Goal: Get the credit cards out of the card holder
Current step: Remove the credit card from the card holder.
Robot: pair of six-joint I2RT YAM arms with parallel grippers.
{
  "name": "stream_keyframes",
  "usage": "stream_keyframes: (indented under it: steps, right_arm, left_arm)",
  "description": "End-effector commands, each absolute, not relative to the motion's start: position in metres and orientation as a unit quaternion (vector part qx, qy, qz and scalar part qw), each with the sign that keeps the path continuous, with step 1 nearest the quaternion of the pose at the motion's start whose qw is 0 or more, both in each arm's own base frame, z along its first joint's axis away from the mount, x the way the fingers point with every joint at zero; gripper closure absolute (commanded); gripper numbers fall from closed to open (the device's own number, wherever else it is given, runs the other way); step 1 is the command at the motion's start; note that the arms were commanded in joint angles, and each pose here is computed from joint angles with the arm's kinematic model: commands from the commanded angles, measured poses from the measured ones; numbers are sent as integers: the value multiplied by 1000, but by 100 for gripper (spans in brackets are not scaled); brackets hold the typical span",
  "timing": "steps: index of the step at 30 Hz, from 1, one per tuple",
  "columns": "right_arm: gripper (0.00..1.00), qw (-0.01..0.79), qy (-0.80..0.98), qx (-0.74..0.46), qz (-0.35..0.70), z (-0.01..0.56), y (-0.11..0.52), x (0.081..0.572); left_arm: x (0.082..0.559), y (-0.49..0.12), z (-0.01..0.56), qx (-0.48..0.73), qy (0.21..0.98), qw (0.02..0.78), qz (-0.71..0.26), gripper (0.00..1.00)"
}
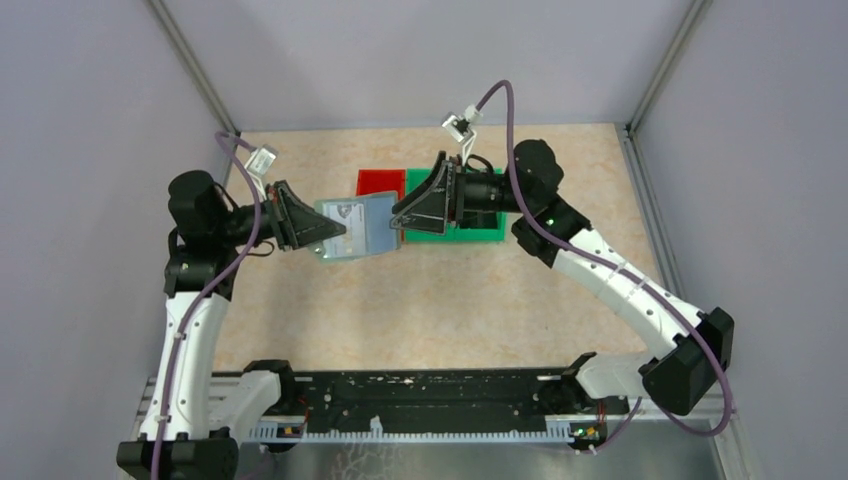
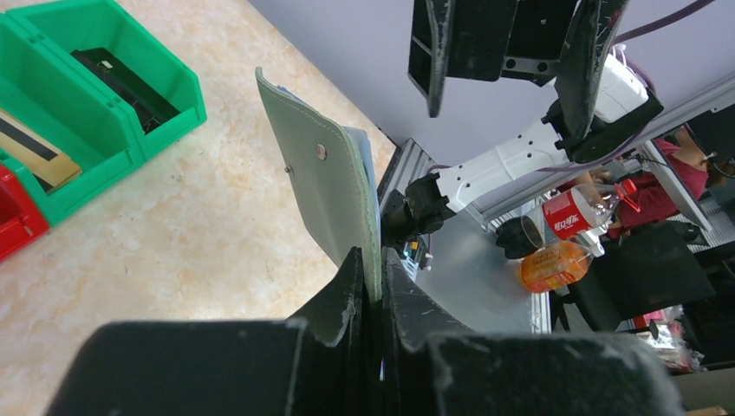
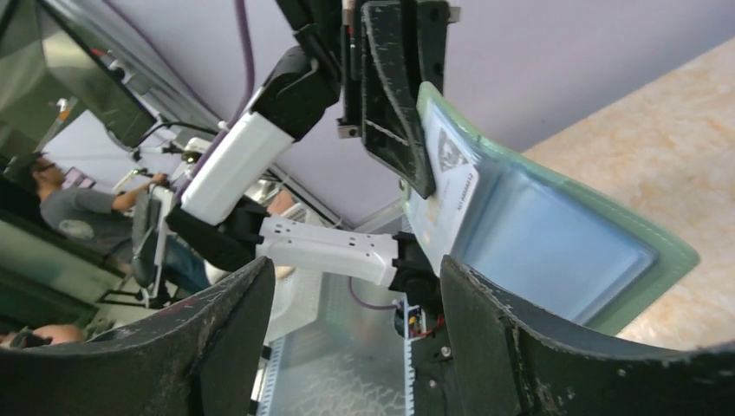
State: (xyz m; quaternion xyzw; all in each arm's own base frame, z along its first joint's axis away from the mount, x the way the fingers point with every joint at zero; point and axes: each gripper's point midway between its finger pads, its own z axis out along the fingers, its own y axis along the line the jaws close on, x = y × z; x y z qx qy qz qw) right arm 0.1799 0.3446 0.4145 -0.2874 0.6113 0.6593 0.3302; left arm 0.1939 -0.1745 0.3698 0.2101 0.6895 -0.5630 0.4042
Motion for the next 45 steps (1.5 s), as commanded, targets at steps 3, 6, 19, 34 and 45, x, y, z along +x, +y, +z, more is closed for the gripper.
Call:
stream_keyframes:
  steps: [3, 6, 19, 34, 45]
  right_arm:
    - [39, 306, 554, -300, 713, 428, 349, 163]
    - [43, 293, 553, -303, 718, 422, 357, 159]
    - [59, 242, 563, -303, 730, 398, 392, 147]
    - [57, 254, 574, -311, 714, 394, 385, 144]
    - [56, 263, 575, -320, 705, 403, 376, 163]
  left_arm:
    - [181, -175, 385, 239, 670, 423, -561, 100]
    - [178, -175, 387, 244, 666, 426, -562, 100]
    - [174, -177, 390, 243, 659, 412, -580, 100]
    - [165, -178, 395, 241, 654, 403, -593, 100]
    - [165, -178, 392, 232, 658, 392, -599, 100]
